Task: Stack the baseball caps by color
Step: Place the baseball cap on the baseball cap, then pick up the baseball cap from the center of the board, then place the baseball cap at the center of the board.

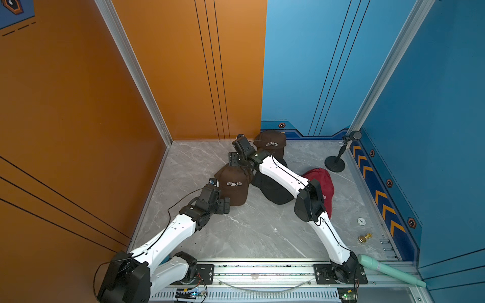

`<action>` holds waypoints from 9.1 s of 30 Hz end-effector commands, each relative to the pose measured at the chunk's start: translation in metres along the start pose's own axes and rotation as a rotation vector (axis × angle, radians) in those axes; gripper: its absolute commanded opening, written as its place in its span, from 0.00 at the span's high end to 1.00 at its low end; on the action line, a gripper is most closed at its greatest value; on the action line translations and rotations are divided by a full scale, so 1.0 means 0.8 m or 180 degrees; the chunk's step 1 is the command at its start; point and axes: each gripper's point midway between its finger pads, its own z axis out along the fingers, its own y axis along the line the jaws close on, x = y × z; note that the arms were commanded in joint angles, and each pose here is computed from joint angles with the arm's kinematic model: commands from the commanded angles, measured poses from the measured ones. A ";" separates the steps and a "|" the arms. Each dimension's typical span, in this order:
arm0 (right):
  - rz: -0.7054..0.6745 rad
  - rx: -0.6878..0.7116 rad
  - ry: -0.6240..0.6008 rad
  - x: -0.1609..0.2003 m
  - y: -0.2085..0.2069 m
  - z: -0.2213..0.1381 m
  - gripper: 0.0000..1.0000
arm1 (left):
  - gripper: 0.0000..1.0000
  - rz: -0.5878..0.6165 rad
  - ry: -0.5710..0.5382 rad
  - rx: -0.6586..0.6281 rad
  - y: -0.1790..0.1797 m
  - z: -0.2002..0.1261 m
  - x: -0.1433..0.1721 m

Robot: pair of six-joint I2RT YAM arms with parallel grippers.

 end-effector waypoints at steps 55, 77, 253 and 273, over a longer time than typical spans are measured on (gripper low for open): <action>0.1098 0.0173 -0.0628 -0.061 -0.023 -0.048 0.93 | 0.02 0.0042 0.0146 0.0288 -0.027 0.018 0.003; 0.1360 0.0375 -0.0570 -0.023 -0.033 0.011 0.90 | 0.02 0.0072 0.0209 0.0373 -0.035 0.026 0.006; -0.2983 -0.1847 -0.0478 0.287 -0.068 -0.294 0.10 | 0.15 -0.1137 0.0845 0.2327 -0.135 -0.066 0.057; -0.2960 -0.2125 -0.0316 0.299 -0.046 -0.283 0.00 | 0.31 -0.1047 0.0841 0.2966 -0.176 -0.070 0.052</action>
